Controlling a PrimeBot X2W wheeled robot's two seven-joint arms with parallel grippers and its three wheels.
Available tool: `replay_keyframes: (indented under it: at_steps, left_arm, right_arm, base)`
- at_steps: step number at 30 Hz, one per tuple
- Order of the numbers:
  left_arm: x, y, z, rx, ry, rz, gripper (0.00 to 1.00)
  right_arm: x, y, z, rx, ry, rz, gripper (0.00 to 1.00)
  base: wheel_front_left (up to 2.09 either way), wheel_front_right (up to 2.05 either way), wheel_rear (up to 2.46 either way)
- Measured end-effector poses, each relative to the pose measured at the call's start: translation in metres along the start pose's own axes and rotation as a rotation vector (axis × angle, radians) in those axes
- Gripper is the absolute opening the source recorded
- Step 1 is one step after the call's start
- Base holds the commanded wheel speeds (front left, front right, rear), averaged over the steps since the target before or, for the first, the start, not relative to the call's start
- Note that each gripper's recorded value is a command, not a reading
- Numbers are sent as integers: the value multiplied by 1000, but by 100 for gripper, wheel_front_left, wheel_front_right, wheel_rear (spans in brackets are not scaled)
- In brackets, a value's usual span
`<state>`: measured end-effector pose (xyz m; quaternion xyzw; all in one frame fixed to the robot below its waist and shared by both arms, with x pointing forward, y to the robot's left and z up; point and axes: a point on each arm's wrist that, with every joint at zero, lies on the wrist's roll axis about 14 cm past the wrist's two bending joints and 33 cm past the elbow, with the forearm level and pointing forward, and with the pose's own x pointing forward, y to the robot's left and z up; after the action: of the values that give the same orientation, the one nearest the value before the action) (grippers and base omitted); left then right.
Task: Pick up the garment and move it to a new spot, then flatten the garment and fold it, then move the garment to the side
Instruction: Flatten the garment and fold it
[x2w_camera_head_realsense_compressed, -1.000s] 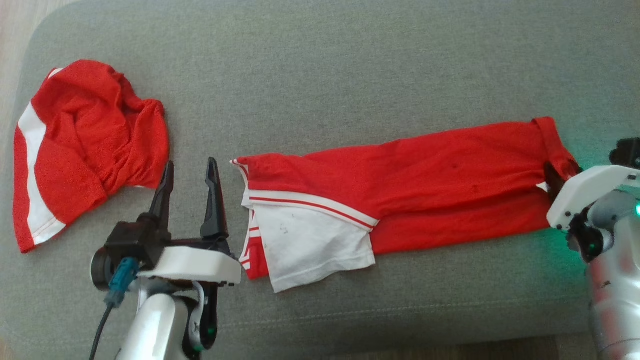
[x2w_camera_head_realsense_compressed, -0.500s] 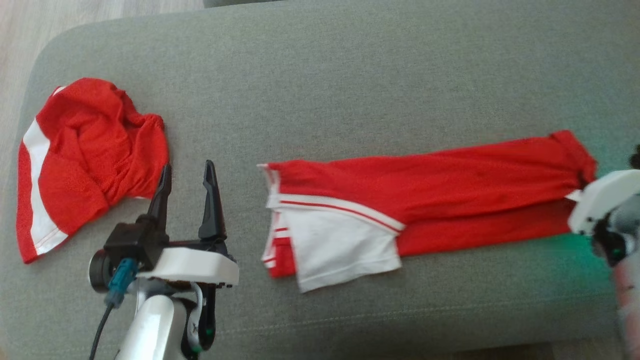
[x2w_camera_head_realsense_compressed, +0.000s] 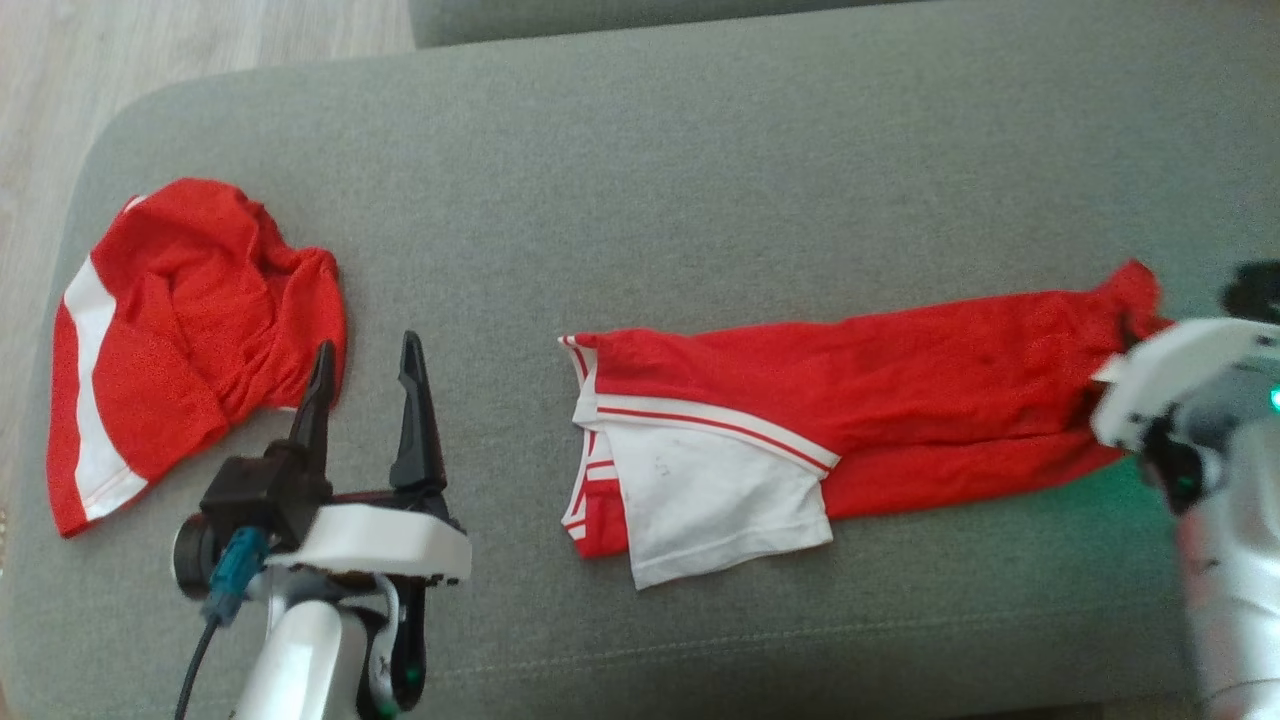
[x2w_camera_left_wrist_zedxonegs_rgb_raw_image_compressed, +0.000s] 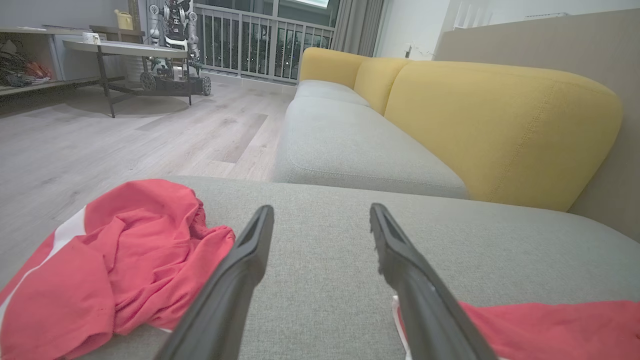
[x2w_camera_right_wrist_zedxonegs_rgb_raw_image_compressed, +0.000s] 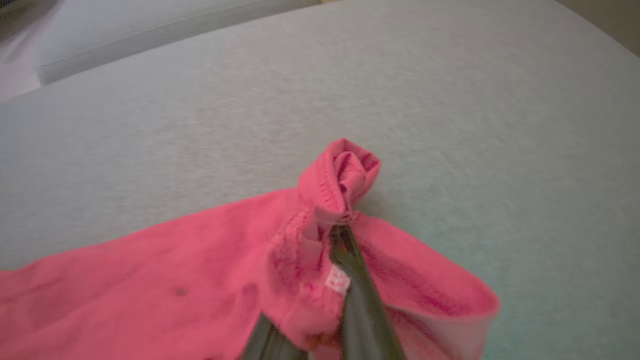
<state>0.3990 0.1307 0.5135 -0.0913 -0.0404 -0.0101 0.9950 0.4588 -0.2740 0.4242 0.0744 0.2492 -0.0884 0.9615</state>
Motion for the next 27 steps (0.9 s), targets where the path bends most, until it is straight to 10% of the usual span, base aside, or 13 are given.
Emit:
replay_keyframes:
  at_steps: [16, 27]
  left_arm:
    - [-23, -2, 20, -25, -48, 5, 100]
    - [-39, 15, 16, -30, -31, 61, 100]
  right_arm:
    - [-81, 133, 28, 139, -38, 452, 0]
    - [-110, 223, -31, 308, 136, 748, 0]
  base:
    - [0, 0, 0]
    - [0, 0, 0]
